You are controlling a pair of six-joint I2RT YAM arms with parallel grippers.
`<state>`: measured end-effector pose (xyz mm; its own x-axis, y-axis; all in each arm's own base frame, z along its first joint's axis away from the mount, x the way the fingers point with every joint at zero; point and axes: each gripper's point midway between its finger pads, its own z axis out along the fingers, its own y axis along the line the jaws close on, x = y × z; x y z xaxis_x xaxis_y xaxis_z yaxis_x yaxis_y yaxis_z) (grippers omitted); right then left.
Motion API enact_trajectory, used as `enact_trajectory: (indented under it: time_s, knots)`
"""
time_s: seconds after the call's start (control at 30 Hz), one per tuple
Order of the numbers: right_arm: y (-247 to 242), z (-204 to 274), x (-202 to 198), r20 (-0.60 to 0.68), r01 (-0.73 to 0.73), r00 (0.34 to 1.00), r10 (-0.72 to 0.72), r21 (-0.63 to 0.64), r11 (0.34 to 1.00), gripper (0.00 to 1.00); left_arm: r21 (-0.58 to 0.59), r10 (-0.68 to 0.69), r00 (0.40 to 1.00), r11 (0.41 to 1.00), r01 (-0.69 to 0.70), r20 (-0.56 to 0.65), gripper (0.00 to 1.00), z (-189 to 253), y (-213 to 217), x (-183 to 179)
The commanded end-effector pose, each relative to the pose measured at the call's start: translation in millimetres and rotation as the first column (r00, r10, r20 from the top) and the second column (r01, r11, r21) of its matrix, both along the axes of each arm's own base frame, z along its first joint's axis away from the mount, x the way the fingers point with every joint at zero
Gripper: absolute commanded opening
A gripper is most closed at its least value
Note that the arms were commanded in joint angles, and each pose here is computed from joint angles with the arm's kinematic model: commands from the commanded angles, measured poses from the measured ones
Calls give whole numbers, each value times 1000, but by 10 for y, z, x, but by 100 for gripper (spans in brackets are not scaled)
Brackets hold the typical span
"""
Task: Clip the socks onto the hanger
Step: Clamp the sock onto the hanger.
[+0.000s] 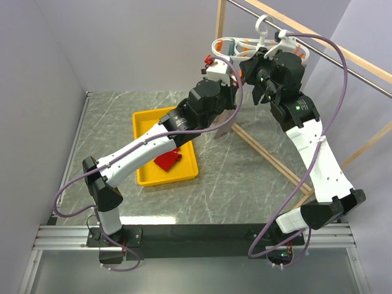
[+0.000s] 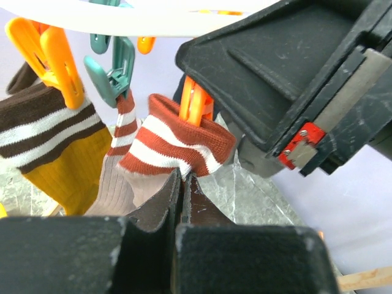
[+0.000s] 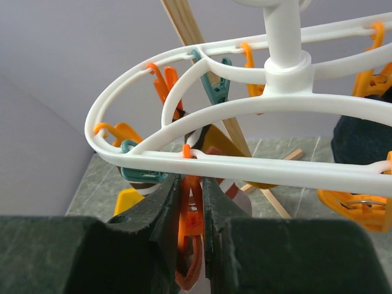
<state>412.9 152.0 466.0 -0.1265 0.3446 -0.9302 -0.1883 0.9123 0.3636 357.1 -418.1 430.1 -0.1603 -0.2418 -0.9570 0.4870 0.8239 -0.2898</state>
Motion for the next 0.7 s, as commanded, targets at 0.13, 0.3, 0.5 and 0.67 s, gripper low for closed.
enact_trajectory:
  time_s: [0.13,0.3,0.5,0.67]
  knots:
    - [-107,339,-215,85,13,996,-19,69,997,0,-164,-18,995,986,33,94,1,642,192,-204]
    - [-102,365,-228,84,9,996,-15,72,997,0,-155,-23,997,987,35,78,1,562,155,-189]
    - [-71,345,-247,74,-5,997,-1,89,996,1,-141,-36,997,989,44,63,1,476,86,-168]
    - [-79,395,-270,72,-8,997,2,88,996,33,-148,-34,998,988,43,61,1,448,104,-179]
